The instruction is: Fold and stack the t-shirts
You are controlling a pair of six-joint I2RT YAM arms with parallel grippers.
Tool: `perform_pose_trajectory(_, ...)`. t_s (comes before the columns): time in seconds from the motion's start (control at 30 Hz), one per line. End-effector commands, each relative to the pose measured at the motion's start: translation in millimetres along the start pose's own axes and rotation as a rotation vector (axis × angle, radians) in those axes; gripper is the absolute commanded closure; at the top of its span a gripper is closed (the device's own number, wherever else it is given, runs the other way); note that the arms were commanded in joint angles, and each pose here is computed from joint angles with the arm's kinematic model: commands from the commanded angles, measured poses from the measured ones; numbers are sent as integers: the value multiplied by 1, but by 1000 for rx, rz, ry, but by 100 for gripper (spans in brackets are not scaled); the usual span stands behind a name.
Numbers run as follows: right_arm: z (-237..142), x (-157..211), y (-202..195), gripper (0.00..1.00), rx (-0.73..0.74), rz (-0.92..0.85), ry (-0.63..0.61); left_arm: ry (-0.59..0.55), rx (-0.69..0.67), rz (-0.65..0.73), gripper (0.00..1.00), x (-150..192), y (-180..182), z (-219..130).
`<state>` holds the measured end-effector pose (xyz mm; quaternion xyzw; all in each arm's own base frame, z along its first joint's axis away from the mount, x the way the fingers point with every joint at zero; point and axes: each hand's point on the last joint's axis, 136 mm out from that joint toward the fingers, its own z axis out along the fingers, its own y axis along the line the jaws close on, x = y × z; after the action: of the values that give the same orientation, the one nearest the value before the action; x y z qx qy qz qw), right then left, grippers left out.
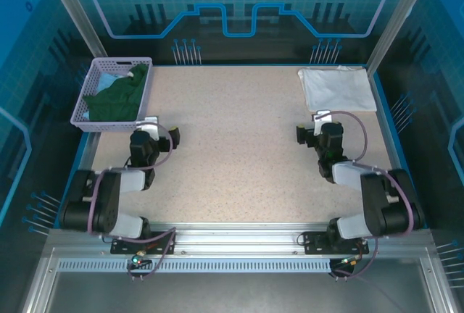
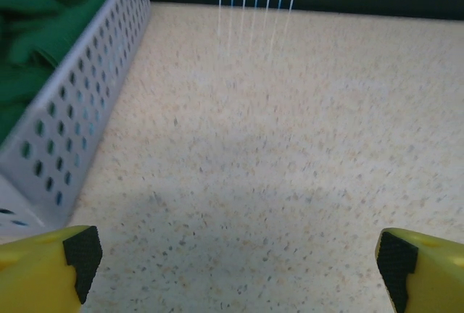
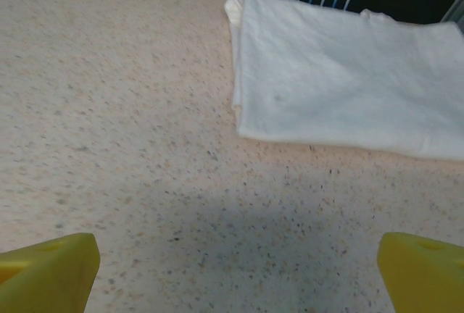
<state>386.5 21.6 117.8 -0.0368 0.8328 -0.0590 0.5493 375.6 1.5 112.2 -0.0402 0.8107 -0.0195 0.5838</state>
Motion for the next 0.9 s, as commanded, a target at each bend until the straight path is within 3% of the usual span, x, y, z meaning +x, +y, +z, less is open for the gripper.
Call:
perform_pose_trajectory(0.0, -31, -53, 6, 0, -6, -21, -115, -130, 27, 23, 1, -56, -15, -28)
perform_pose_trajectory(0.1, -59, -87, 9, 0, -61, 79, -197, -263, 48, -44, 1, -111, -28, -59)
perform_pose_trajectory(0.2, -80, -118, 14, 0, -141, 213, -244, -408, 42, -341, 1, -162, -17, -86)
perform_pose_trajectory(0.23, -85, -126, 16, 0, -165, 248, -244, -436, 67, -376, 1, -175, -19, -92)
perform_pose_trajectory(0.37, -98, -131, 28, 0, -267, 369, -89, -504, 209, -491, 1, -217, -35, -104)
perform_pose_trajectory(0.43, -97, -121, 22, 0, -254, 497, -3, -436, 183, -637, 1, -214, -21, -92)
perform_pose_trajectory(0.5, -98, -120, 29, 0, -392, 605, 11, -312, 171, -763, 1, -208, -6, -71)
perform_pose_trajectory(0.6, -101, -120, 59, 0, -585, 658, -5, -126, 111, -805, 1, -201, 3, -39)
perform_pose_trajectory(0.67, -100, -108, 92, 0, -607, 578, 58, 21, 41, -749, 1, -189, 5, -14)
perform_pose_trajectory(0.73, -96, -85, 136, 0, -591, 394, 154, 180, -131, -700, 1, -175, 24, 7)
perform_pose_trajectory(0.87, -74, -47, 188, 5, -529, 134, 243, 368, -398, -575, 1, -145, 69, 38)
